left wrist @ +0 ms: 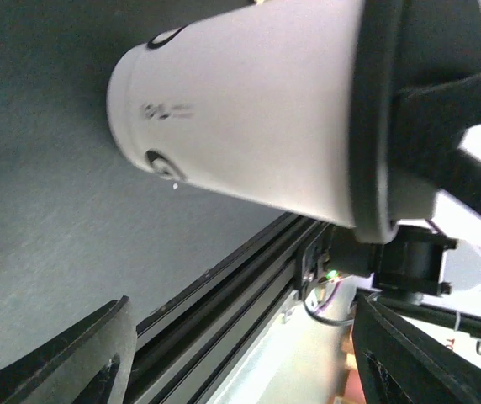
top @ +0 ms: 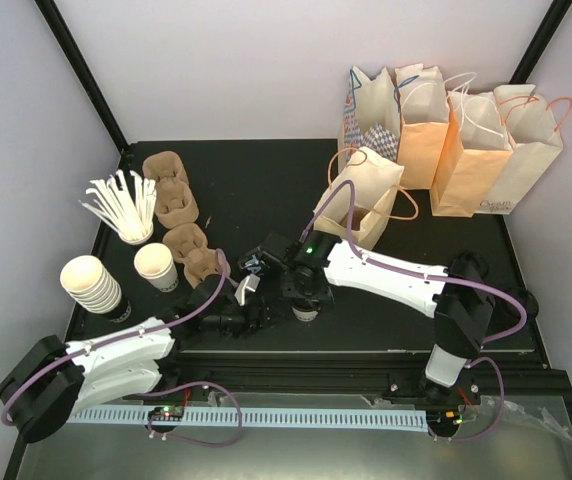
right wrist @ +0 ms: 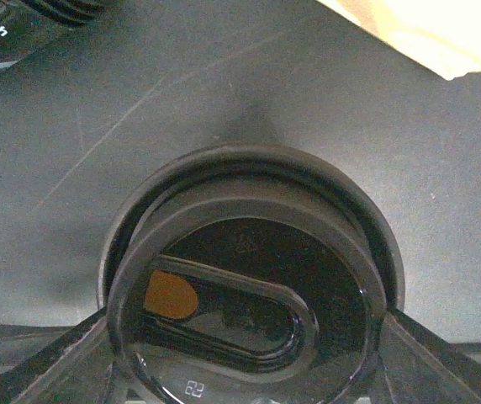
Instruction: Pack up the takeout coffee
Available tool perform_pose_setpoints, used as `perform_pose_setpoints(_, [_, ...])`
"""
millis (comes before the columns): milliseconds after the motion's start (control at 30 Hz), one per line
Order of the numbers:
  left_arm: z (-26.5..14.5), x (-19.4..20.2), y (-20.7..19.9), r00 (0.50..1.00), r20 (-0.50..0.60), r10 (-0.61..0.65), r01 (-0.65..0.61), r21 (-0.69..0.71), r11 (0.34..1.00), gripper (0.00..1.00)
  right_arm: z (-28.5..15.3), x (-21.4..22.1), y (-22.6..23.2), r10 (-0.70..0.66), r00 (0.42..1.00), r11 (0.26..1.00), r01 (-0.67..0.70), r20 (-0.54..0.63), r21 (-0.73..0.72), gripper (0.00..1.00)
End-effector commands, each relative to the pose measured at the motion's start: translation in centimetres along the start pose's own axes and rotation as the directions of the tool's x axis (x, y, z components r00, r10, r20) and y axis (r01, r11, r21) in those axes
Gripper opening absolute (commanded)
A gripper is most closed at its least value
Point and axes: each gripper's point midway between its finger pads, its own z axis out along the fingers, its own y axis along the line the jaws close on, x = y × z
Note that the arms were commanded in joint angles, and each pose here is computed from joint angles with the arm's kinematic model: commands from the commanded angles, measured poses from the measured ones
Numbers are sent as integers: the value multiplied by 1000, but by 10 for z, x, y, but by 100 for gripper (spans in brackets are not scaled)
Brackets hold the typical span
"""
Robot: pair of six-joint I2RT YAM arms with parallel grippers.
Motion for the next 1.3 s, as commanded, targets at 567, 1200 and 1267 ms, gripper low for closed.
perform_pose_setpoints(567, [14,-14,-18,997,43,-64,60,89,994,52,28,61,24,152,925,986,-168,-348,-16,62])
perform_pose_setpoints(1200, [34,8,55,971,-58,-231,217,-186,958,45,51,73,22,130,910,989,-146,-395,-11,61])
perform_pose_setpoints(1267, [33,8,59,969,-51,-242,228,-195,954,45,52,72,22,126,910,990,-141,-394,-7,61])
